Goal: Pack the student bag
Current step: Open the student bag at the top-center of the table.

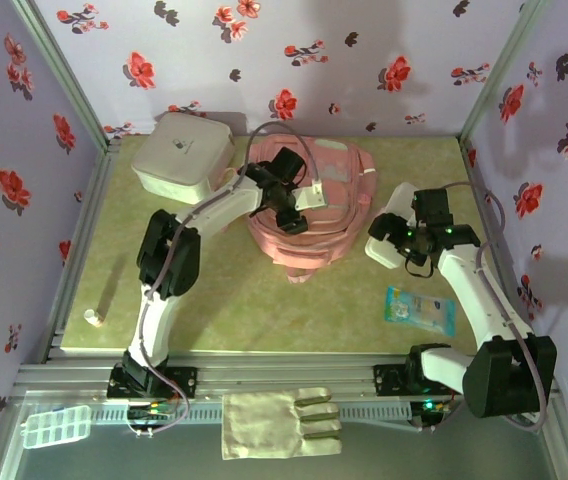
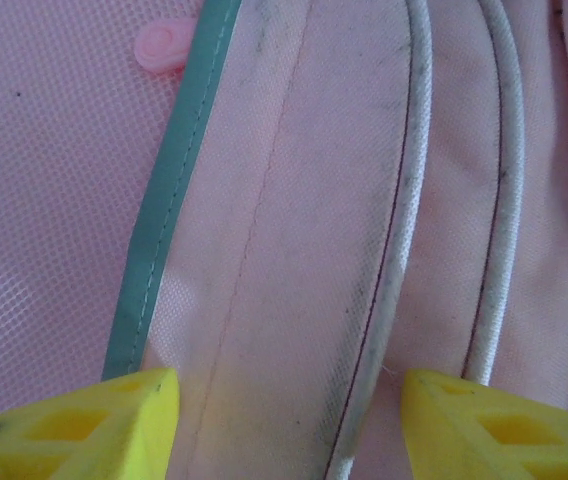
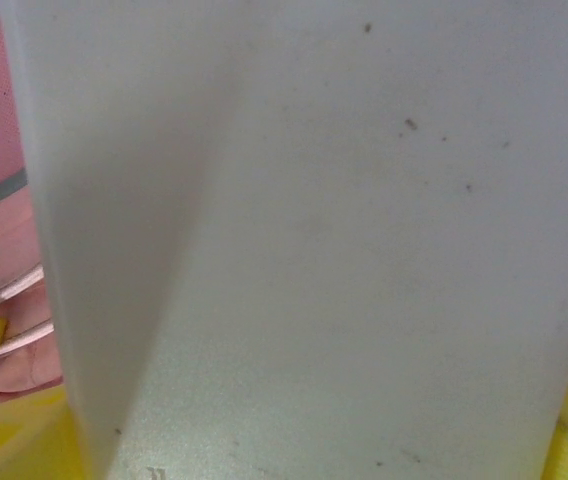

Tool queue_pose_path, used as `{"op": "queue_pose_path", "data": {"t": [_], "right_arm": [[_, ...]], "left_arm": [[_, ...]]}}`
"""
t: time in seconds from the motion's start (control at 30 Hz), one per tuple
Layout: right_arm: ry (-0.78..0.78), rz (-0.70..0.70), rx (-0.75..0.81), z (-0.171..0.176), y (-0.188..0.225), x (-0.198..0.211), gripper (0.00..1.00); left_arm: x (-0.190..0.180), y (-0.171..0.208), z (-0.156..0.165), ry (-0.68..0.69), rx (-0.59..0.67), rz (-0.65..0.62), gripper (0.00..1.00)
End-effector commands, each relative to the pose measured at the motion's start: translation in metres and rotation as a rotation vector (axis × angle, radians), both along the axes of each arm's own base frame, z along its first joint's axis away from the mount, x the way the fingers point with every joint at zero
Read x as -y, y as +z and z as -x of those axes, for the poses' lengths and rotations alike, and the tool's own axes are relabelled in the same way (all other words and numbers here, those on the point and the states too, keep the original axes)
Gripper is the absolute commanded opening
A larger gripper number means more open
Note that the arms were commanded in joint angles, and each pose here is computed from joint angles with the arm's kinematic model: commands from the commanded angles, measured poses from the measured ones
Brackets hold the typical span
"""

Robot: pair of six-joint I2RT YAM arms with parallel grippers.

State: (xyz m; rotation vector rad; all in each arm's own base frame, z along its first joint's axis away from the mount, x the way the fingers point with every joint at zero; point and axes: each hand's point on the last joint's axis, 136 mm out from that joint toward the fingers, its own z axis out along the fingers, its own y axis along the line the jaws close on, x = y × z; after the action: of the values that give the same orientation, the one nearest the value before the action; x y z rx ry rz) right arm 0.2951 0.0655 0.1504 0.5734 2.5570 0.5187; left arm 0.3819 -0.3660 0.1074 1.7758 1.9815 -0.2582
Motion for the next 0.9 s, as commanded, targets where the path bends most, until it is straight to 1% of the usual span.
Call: {"op": "queue_pose_path", "data": {"t": [0.0, 0.03, 0.07, 0.13, 0.2, 0.3, 0.43, 0.5, 0.57, 0.77, 0.83, 0.87], "right_arm": [[0.018, -0.02, 0.02, 0.002, 0.005, -0.006, 0.82], [0.017, -0.019, 0.025, 0.002, 0.007, -0.006, 0.82], [0.016, -0.019, 0.024, 0.001, 0.007, -0.006, 0.82], [0.016, -0.02, 0.025, 0.001, 0.007, -0.006, 0.82], [0.015, -0.019, 0.024, 0.001, 0.008, -0.006, 0.82], [0.017, -0.012, 0.021, 0.004, 0.009, -0.005, 0.82], [0.025, -0.007, 0.009, 0.009, 0.009, -0.004, 0.82], [0.034, -0.011, 0.005, 0.011, 0.009, -0.006, 0.82], [0.041, -0.019, -0.003, 0.014, 0.008, -0.007, 0.82], [0.097, -0.051, -0.003, 0.02, 0.011, -0.02, 0.83], [0.11, -0.056, -0.01, 0.022, 0.01, -0.025, 0.83], [0.116, -0.063, -0.013, 0.022, 0.009, -0.028, 0.83]], "left_arm": [[0.002, -0.004, 0.004, -0.071, -0.012, -0.035, 0.6], [0.001, -0.006, 0.001, -0.072, -0.001, -0.047, 0.6], [0.0, -0.008, -0.002, -0.072, 0.011, -0.061, 0.57], [-0.001, -0.008, -0.009, -0.064, 0.04, -0.08, 0.49], [0.0, -0.003, -0.012, -0.065, 0.066, -0.072, 0.4], [0.005, 0.017, -0.015, -0.063, 0.115, -0.021, 0.29], [0.009, 0.047, -0.013, -0.063, 0.155, 0.051, 0.1], [0.011, 0.06, -0.013, -0.048, 0.166, 0.091, 0.04], [0.013, 0.072, -0.012, -0.033, 0.17, 0.13, 0.0], [0.018, 0.109, -0.014, 0.056, 0.184, 0.246, 0.0], [0.022, 0.129, -0.018, 0.12, 0.189, 0.318, 0.0], [0.022, 0.143, -0.023, 0.181, 0.198, 0.372, 0.0]]}}
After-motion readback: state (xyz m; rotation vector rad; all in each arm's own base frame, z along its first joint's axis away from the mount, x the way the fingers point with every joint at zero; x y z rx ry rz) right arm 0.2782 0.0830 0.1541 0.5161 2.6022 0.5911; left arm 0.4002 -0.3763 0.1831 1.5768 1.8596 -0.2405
